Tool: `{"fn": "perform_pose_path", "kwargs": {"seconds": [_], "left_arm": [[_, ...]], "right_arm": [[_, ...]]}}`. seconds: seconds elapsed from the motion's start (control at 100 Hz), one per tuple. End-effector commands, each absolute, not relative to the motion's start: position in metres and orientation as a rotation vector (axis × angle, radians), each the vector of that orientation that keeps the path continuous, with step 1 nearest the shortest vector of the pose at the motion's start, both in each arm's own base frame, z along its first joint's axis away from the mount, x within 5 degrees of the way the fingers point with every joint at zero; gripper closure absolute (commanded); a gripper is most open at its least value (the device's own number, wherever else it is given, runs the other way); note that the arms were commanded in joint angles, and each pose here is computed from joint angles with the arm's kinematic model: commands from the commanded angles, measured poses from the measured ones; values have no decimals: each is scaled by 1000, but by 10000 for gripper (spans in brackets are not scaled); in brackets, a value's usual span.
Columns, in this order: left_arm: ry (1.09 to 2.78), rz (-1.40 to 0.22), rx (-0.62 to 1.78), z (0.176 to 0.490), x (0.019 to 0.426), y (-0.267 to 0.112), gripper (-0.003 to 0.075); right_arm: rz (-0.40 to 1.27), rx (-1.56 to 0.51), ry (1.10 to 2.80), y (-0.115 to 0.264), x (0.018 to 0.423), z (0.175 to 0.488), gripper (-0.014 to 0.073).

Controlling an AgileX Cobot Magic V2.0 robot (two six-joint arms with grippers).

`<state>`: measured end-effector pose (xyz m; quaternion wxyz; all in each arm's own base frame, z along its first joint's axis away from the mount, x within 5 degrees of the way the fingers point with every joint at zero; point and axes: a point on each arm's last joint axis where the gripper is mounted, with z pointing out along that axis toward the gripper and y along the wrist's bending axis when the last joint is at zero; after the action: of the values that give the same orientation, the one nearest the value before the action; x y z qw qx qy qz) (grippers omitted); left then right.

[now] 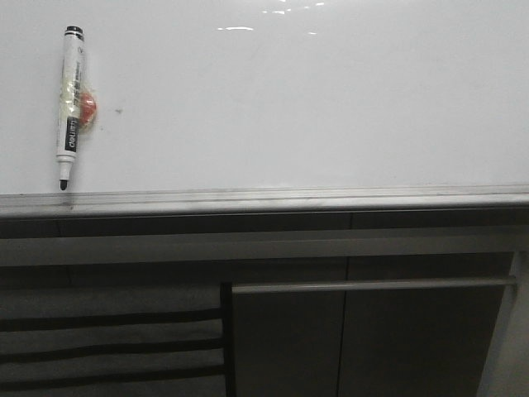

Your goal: Write number 0 on whiteboard

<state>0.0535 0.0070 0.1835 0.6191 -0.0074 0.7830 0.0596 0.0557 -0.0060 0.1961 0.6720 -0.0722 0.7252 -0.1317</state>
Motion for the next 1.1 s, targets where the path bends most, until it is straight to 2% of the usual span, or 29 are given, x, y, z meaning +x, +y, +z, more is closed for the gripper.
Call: {"fn": "perform_pose_path", "kwargs": {"seconds": [0.0,0.09,0.22,0.45,0.52,0.58,0.67,0.74,0.85,0.92,0.99,1.09], "left_arm": [[1666,142,-4,187,55,6,586],[1501,154,32,202,55,4,586],[1303,269,192,219,53,-2,586],[1204,248,201,227,50,-5,586],[1163,216,176,231,49,-5,586],[1088,123,101,237,45,-5,586],[1000,-11,-3,252,40,-3,586],[1070,-17,-33,264,41,-1,586],[1328,3,-98,283,47,4,586],[1424,10,-117,296,53,5,586],[1444,8,-116,303,62,6,586],[1394,-2,-100,310,73,5,586]], "right_arm": [[-311,-166,1405,-3,54,213,664],[-311,-168,1300,-2,52,222,664],[-313,-172,1195,0,49,231,664],[-290,-144,999,2,41,248,664],[-277,-124,1000,1,41,248,664],[-227,-53,1030,-3,42,249,664],[-146,29,1144,-6,43,255,664],[-99,48,1231,-5,41,268,664],[-74,23,1387,-1,40,292,664],[-49,14,1501,0,42,304,664],[-4,22,1577,2,47,311,664],[10,34,1590,2,54,315,664]]}}
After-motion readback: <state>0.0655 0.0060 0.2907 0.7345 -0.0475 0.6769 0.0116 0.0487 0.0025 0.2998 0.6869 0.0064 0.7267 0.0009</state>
